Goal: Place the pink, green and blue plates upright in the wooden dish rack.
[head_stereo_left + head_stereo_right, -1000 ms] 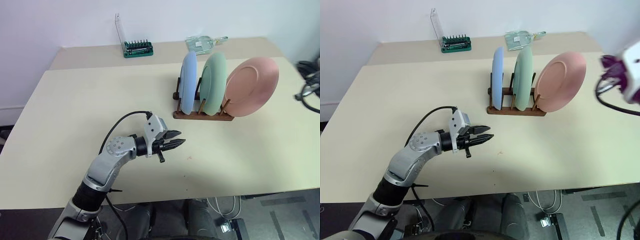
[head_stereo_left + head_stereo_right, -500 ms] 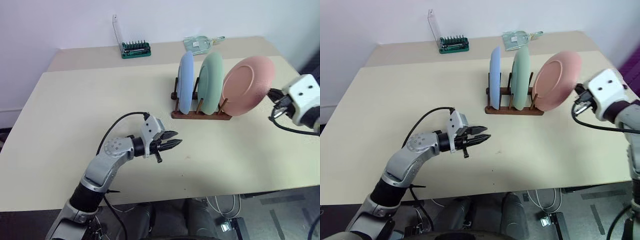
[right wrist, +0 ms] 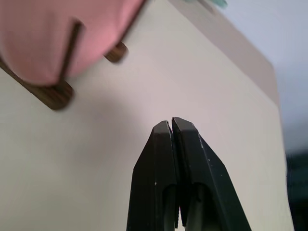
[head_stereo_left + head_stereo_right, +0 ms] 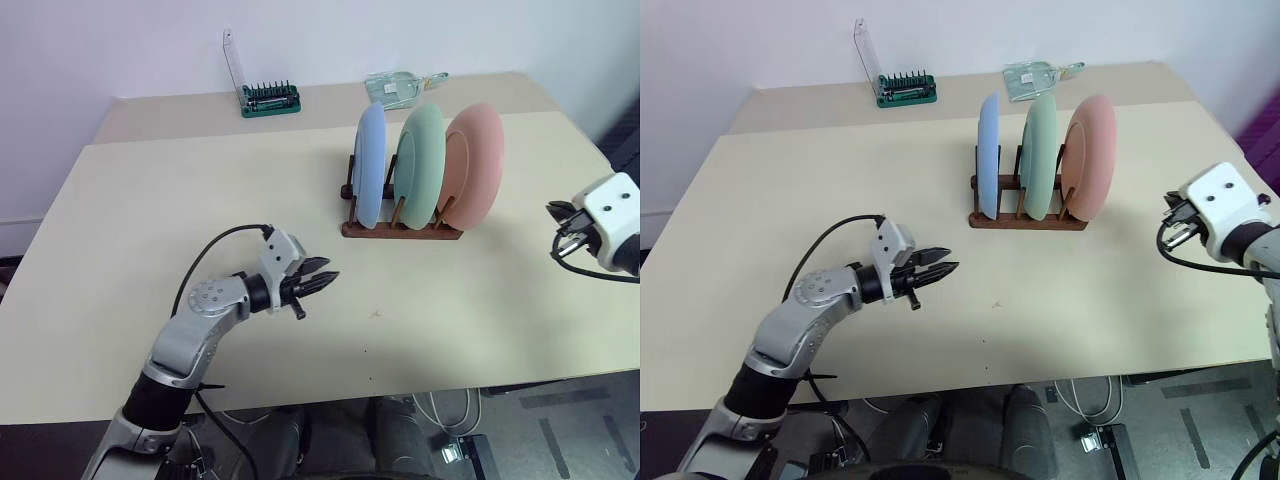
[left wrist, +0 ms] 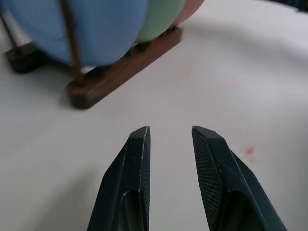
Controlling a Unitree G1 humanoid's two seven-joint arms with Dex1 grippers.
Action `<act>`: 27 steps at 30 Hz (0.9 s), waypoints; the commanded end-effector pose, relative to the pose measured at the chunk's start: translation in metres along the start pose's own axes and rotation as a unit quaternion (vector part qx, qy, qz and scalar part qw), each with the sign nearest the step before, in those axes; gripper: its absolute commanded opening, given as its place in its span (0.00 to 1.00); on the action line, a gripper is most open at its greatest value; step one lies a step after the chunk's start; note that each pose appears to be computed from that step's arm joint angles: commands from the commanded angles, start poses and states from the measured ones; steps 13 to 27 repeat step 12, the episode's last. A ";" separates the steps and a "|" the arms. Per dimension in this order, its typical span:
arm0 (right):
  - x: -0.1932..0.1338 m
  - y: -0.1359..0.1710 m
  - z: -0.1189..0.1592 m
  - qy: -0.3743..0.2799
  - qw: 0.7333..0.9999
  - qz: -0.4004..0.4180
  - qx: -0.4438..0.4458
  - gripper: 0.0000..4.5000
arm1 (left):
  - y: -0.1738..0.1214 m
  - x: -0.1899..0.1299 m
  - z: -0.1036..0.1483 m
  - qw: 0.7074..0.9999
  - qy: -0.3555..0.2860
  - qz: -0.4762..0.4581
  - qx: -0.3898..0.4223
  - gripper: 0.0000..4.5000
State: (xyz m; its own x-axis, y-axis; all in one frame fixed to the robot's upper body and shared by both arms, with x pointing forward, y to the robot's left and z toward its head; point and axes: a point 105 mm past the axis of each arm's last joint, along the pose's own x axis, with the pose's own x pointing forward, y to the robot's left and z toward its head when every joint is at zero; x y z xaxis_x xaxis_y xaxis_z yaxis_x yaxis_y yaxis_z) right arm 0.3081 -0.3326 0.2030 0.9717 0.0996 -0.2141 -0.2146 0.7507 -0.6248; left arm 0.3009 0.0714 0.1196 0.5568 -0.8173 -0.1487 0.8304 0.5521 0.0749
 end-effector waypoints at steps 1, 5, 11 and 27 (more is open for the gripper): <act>-0.005 -0.012 -0.005 -0.019 0.999 -0.024 0.012 0.01 | 0.023 -0.015 0.005 0.998 -0.008 0.062 0.019 0.30; -0.005 -0.005 -0.012 -0.046 0.996 -0.010 0.075 0.01 | 0.073 -0.067 -0.013 0.979 0.026 0.196 0.040 0.30; 0.003 0.008 -0.014 -0.066 0.991 0.021 0.111 0.01 | 0.089 -0.095 -0.024 0.966 0.040 0.253 0.043 0.30; 0.004 0.009 -0.014 -0.070 0.990 0.024 0.120 0.01 | 0.088 -0.095 -0.025 0.966 0.040 0.254 0.043 0.30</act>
